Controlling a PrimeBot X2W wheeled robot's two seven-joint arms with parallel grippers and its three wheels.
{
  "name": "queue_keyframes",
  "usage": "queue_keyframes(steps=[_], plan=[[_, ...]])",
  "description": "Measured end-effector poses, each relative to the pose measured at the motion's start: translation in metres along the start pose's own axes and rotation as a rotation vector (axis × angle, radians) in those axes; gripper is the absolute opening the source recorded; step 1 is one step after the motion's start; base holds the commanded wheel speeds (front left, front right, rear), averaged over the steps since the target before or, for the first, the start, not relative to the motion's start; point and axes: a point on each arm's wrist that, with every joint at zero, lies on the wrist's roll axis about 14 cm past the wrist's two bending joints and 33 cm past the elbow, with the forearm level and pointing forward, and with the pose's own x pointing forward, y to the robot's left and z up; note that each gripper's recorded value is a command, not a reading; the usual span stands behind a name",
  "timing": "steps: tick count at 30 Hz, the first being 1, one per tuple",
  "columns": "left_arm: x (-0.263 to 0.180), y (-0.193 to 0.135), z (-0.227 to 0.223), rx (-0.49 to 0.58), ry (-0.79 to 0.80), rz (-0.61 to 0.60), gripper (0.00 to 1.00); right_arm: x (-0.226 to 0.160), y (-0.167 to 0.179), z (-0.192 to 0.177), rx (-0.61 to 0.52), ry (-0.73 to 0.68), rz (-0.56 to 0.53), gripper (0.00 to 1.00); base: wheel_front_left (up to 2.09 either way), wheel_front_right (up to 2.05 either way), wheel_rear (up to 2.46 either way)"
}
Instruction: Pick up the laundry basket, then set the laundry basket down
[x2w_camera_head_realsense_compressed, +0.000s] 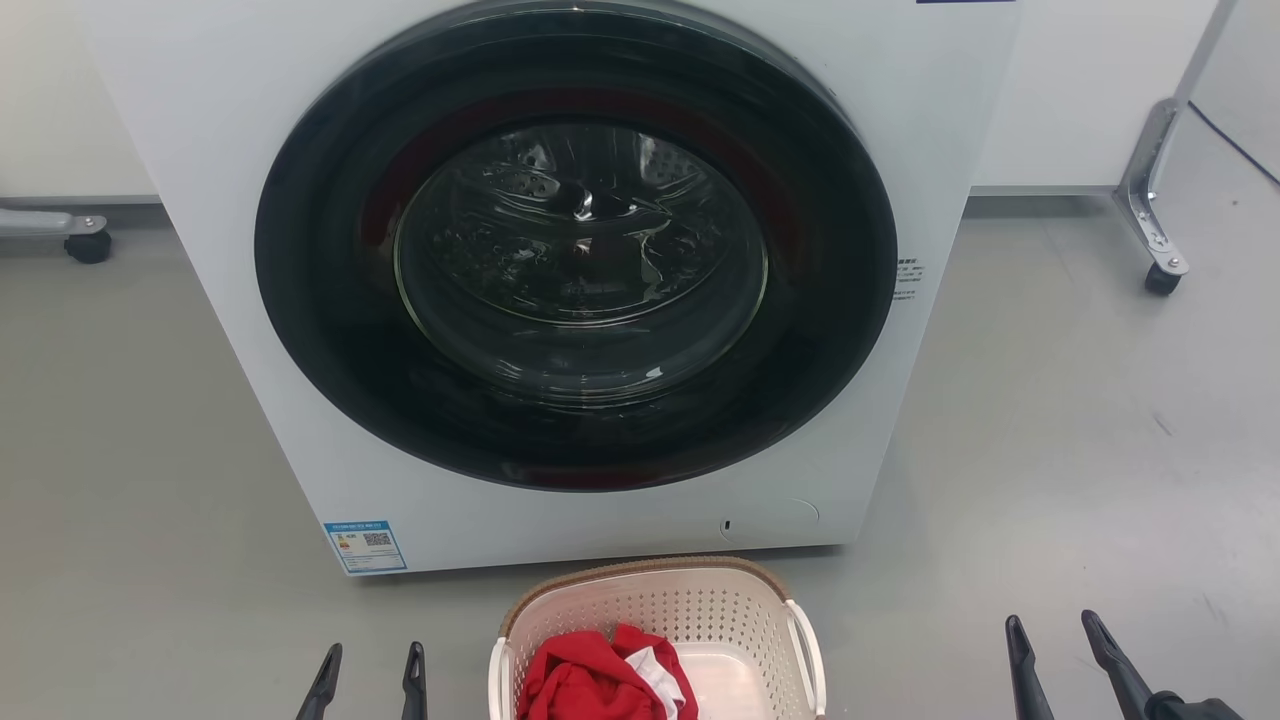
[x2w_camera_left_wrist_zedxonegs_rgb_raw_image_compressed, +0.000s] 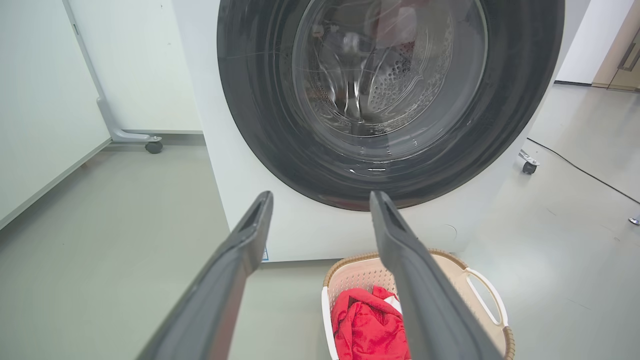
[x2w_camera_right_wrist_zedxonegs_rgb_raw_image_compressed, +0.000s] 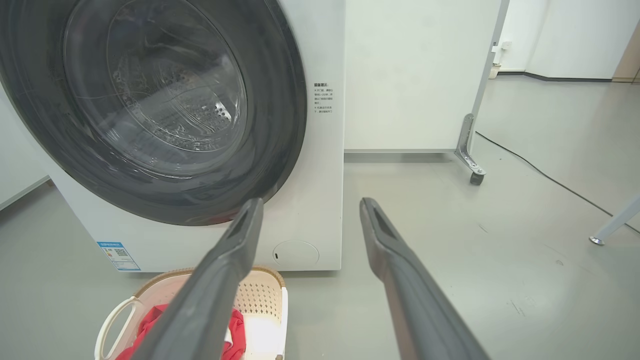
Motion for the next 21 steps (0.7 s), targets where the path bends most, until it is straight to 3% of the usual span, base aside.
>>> queue_keyframes(steps=[21], plan=[[-0.0014,0.0010,-0.0026,-0.005,0.033,0.018,1.00,0.0009,0.0020,0.0038,0.005,-0.015,-0.005,1.00,0.00,0.00,0.00]])
